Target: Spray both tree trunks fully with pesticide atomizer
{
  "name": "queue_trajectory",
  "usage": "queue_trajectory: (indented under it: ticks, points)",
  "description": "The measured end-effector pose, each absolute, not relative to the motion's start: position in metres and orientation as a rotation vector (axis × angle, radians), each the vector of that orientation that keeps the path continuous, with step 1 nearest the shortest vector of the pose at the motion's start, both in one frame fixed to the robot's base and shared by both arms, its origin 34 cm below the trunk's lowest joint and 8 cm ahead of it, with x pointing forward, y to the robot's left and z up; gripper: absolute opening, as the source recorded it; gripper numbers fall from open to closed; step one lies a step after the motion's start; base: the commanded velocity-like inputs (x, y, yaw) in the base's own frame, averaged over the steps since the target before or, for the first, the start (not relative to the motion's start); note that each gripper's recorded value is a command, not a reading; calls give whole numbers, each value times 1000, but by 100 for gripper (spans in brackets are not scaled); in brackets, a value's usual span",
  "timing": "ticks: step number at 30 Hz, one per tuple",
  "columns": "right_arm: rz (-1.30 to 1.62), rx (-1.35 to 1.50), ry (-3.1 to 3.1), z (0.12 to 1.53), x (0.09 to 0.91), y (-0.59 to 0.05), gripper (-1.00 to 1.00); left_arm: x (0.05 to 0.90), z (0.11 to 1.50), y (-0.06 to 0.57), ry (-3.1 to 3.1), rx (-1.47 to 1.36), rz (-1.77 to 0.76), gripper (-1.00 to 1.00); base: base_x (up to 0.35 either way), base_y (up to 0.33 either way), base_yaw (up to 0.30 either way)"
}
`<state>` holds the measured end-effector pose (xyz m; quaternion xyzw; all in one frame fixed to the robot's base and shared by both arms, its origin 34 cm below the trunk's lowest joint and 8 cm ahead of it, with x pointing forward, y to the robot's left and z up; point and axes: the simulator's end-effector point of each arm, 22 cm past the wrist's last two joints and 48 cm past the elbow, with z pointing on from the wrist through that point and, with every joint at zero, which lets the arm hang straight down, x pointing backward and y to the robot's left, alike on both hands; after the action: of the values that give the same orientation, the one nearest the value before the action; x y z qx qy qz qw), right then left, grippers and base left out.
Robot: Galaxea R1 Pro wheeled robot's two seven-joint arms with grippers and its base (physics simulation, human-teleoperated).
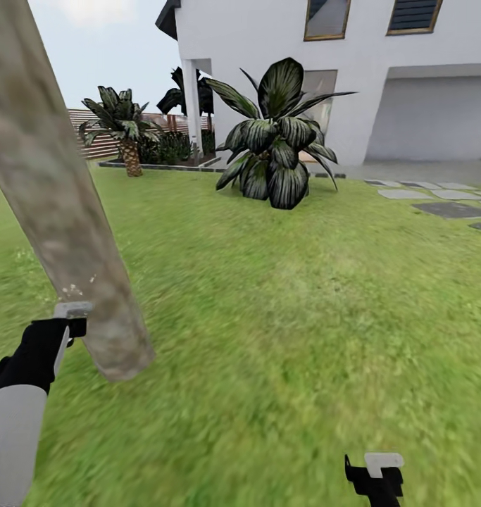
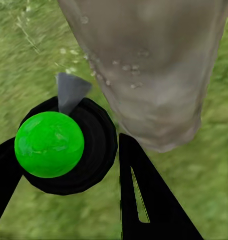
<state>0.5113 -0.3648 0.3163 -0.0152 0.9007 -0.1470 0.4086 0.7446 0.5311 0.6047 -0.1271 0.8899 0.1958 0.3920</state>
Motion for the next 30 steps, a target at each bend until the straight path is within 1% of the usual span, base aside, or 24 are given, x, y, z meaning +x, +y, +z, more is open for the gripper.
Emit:
queue_trajectory:
  ticks: [3, 8, 15, 21, 26, 30]
  points:
    - [-373, -39, 2269, 317, 511, -366, 100, 737, 604, 544, 2251, -383, 514, -100, 280, -149, 12]
    - [-373, -39, 2269, 317, 511, -367, 100, 721, 582, 544, 2282, -390, 522, -100, 270, -151, 1]
    - [-374, -37, 2269, 317, 511, -367, 100, 714, 572, 544, 2297, -388, 529, -100, 39, -260, 14]
    - [-373, -37, 2269, 317, 512, -366, 100, 699, 555, 546, 2327, -387, 539, -100, 21, -274, 248]
    - [-374, -38, 2268, 317, 512, -367, 100, 699, 554, 545, 2328, -385, 537, -100, 148, -260, 276]
    - [-371, -37, 2269, 316, 512, -365, 100, 694, 555, 555, 2313, -429, 537, -100, 169, -251, 277]
